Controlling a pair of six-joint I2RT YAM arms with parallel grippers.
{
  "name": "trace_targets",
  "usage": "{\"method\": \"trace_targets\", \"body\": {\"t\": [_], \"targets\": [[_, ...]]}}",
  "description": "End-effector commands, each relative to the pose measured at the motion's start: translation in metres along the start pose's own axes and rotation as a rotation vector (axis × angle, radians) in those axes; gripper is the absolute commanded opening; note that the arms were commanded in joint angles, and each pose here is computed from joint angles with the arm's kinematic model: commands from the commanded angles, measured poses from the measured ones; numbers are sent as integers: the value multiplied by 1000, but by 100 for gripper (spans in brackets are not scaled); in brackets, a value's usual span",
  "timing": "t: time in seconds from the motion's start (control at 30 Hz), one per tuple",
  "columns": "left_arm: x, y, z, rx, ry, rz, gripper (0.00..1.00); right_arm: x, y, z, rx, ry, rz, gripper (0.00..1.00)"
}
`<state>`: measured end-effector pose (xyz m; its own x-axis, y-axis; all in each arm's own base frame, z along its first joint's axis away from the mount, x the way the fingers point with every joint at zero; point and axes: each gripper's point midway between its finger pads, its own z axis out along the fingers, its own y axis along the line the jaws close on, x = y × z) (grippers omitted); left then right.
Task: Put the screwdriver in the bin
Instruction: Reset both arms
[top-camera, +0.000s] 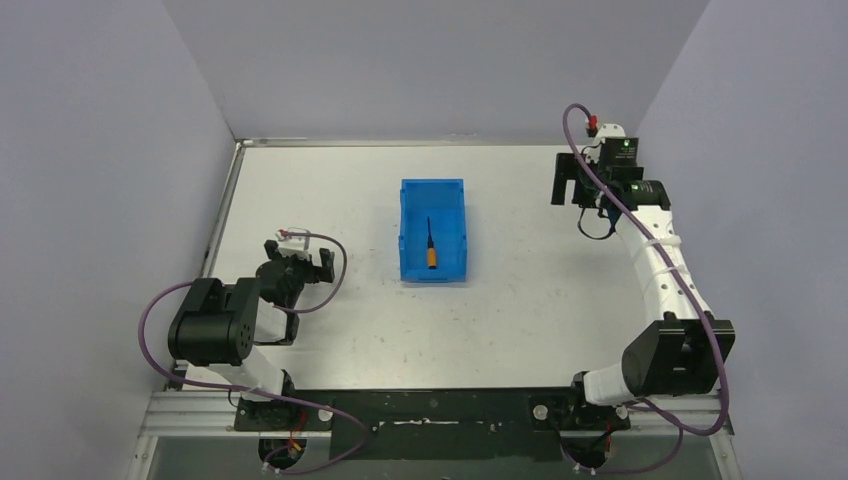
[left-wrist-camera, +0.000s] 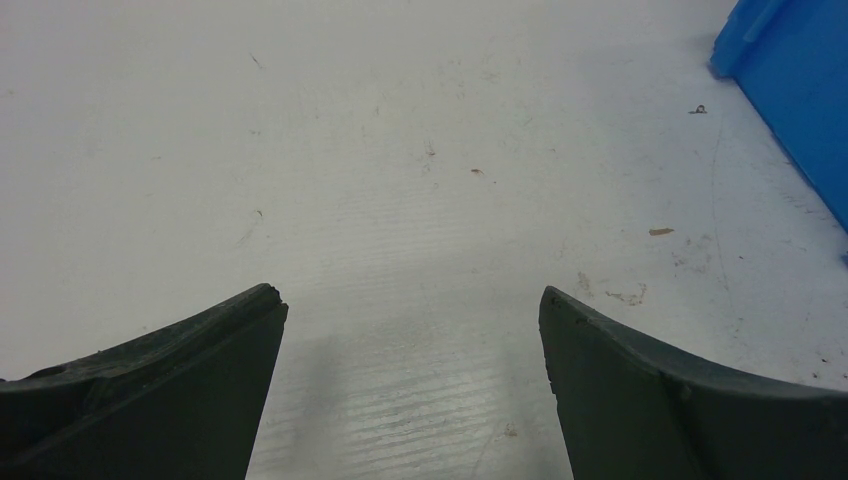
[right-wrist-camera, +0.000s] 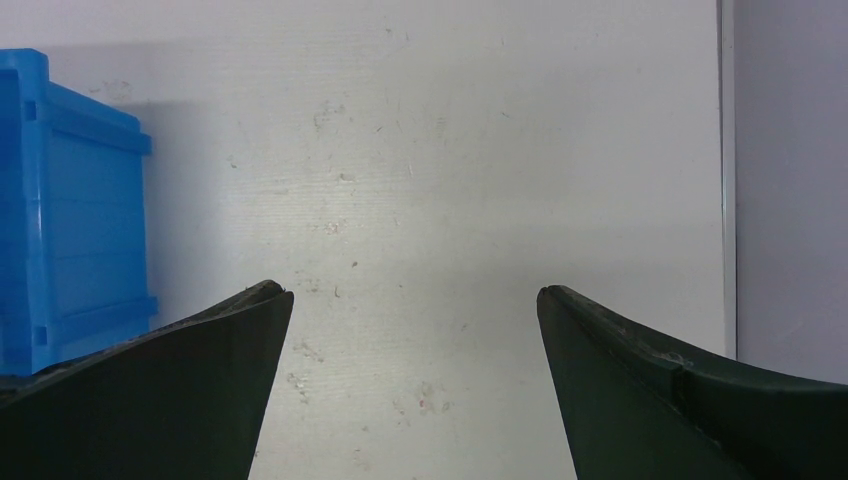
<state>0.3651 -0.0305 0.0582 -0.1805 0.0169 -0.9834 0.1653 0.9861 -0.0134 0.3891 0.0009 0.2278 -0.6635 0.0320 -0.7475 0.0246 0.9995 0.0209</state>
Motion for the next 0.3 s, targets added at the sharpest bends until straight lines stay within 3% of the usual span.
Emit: {"method": "trace_targets", "body": {"t": [0.0, 0.27], "targets": [[-23, 1, 7, 9, -81, 13, 97, -15, 1, -9, -9, -82, -17, 100], [-23, 1, 7, 8, -82, 13, 97, -17, 2, -8, -14, -90, -12, 100]]}}
